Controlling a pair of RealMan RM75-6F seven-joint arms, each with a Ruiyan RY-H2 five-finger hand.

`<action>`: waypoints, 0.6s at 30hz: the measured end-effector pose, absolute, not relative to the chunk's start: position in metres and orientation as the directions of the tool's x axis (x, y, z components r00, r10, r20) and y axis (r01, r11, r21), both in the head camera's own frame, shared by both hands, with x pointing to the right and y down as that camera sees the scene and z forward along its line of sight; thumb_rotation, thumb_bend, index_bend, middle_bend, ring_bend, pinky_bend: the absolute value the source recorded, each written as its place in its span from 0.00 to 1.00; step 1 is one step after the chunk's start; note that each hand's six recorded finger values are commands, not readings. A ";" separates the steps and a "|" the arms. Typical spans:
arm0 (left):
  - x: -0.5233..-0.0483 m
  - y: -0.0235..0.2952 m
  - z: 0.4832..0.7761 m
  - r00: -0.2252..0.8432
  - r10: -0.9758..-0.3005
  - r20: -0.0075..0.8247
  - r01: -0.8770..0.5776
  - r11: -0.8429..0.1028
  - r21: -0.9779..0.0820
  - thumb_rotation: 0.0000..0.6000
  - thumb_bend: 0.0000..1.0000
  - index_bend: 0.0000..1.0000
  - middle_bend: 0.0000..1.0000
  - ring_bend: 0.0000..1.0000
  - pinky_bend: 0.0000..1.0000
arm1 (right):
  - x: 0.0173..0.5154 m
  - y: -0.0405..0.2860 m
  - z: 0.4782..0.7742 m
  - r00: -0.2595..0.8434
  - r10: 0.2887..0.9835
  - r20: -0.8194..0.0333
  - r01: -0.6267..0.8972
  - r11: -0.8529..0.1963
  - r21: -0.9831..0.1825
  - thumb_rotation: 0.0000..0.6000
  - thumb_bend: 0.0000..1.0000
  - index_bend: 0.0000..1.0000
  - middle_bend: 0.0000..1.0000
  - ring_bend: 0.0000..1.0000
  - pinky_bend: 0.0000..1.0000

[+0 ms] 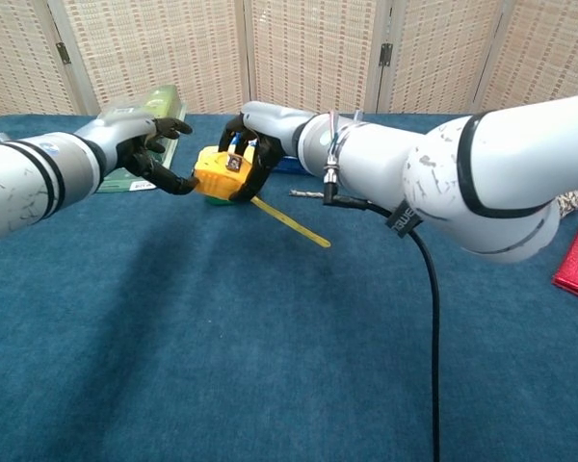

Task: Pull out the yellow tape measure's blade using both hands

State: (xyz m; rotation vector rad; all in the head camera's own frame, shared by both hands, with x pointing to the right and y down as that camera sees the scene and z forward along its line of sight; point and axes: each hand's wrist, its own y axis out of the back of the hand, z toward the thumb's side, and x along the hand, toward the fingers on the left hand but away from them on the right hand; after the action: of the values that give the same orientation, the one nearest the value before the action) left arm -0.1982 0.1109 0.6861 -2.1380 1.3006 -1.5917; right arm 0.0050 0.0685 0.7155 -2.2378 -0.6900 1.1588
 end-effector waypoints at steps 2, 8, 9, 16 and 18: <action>-0.201 0.110 0.686 0.038 -0.721 0.692 -0.535 -0.599 -0.596 1.00 0.48 0.00 0.00 0.00 0.00 | 0.006 0.068 0.716 0.501 0.646 -0.576 0.197 -0.733 -0.651 1.00 0.27 0.55 0.48 0.38 0.18; -0.209 0.108 0.687 0.020 -0.722 0.691 -0.540 -0.590 -0.600 1.00 0.49 0.00 0.00 0.00 0.00 | 0.007 0.068 0.716 0.501 0.643 -0.579 0.193 -0.735 -0.650 1.00 0.27 0.55 0.48 0.38 0.18; -0.210 0.107 0.686 0.019 -0.722 0.691 -0.540 -0.589 -0.601 1.00 0.49 0.00 0.00 0.00 0.00 | 0.007 0.068 0.716 0.502 0.642 -0.579 0.193 -0.736 -0.649 1.00 0.27 0.55 0.48 0.38 0.18; -0.218 0.106 0.686 0.003 -0.719 0.695 -0.547 -0.583 -0.601 1.00 0.56 0.12 0.00 0.00 0.00 | 0.009 0.067 0.714 0.500 0.644 -0.579 0.190 -0.734 -0.652 1.00 0.27 0.55 0.48 0.38 0.18; -0.219 0.106 0.686 0.003 -0.717 0.697 -0.553 -0.582 -0.596 1.00 0.57 0.21 0.00 0.00 0.00 | 0.009 0.066 0.714 0.499 0.644 -0.580 0.190 -0.734 -0.652 1.00 0.27 0.55 0.48 0.38 0.18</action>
State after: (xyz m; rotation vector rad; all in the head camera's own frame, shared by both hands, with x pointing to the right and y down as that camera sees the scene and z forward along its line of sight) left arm -0.2186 0.1058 0.6862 -2.1120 1.3515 -1.6297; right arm 0.0090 0.0664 0.7140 -2.2311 -0.6843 1.1688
